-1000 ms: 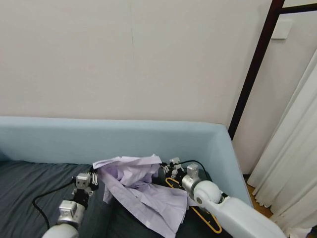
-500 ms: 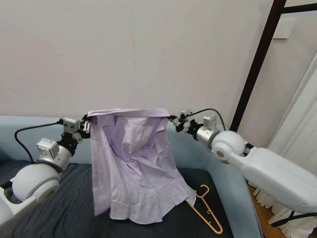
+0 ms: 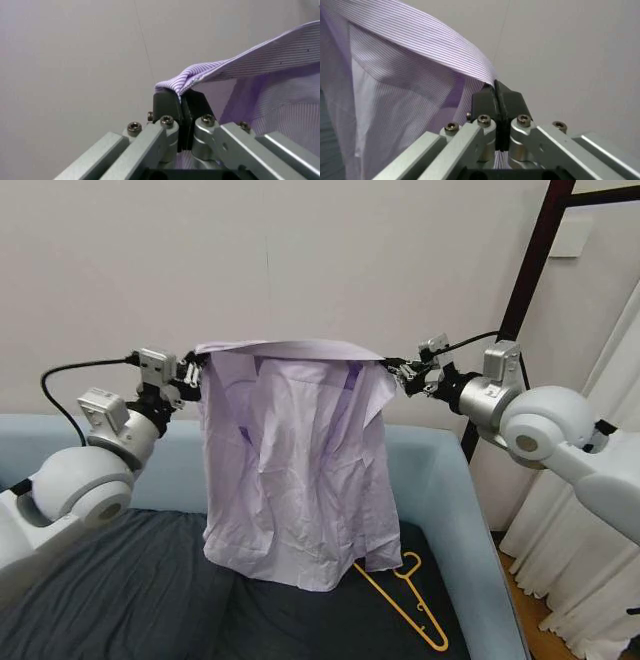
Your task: Pick up the clothes from the sofa and hang them on the clothes hanger.
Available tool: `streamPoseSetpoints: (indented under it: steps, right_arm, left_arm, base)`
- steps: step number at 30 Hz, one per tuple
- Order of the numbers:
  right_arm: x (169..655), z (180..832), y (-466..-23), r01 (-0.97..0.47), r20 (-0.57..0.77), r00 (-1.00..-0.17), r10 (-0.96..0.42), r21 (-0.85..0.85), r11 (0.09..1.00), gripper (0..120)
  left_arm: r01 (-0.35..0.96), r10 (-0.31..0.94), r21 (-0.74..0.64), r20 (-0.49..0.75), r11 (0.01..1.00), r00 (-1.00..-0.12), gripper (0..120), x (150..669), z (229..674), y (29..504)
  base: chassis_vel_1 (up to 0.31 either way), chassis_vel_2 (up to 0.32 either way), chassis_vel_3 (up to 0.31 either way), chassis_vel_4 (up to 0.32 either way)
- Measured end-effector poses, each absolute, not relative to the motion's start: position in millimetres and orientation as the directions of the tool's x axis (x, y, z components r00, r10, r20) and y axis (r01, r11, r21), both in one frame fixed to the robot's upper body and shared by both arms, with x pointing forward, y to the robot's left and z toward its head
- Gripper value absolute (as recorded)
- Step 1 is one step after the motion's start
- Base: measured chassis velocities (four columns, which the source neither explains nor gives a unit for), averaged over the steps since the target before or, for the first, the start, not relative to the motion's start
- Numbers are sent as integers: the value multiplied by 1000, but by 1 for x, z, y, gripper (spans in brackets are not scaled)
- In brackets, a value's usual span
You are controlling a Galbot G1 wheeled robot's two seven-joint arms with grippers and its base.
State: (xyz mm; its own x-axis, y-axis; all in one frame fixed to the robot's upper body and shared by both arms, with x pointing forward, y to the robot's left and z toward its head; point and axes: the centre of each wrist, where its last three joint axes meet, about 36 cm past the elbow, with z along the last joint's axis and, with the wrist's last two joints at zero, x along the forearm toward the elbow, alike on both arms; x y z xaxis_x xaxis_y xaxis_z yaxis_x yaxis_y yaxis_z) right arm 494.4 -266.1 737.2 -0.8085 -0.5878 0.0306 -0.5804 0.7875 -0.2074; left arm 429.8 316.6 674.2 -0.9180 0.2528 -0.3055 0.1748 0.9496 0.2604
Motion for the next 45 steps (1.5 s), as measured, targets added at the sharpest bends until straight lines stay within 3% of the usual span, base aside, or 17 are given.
streamPoseSetpoints:
  steps: [5,7,11,22,27,35,45]
  right_arm:
    - [441,746,-289,-568,50,-820,-570,-190,801,0]
    - [397,766,-296,-557,52,-827,-560,-205,805,0]
    - [367,790,-296,-547,21,-830,-557,-221,807,0]
    - [342,791,-278,-572,54,-818,-573,-193,798,0]
    - [368,723,-263,-588,172,-803,-571,-64,807,0]
    - [429,612,-240,-559,270,-775,-571,127,819,0]
    - [462,487,-209,-497,349,-773,-530,185,848,0]
  left_arm:
    - [231,309,259,-316,938,-897,0,404,685,298]
    - [277,358,278,-307,920,-882,0,378,692,279]
    - [311,396,296,-298,903,-868,0,352,704,266]
    - [320,388,295,-212,900,-897,0,337,710,261]
    - [290,311,192,-90,937,-946,0,373,657,262]
    - [231,230,169,24,958,-973,0,431,572,264]
    - [184,162,161,143,970,-976,0,457,445,251]
  base:
    - [33,7,0,9]
    - [0,0,0,0]
    - [0,0,0,0]
    - [0,0,0,0]
    - [0,0,0,0]
    - [0,0,0,0]
    - [0,0,0,0]
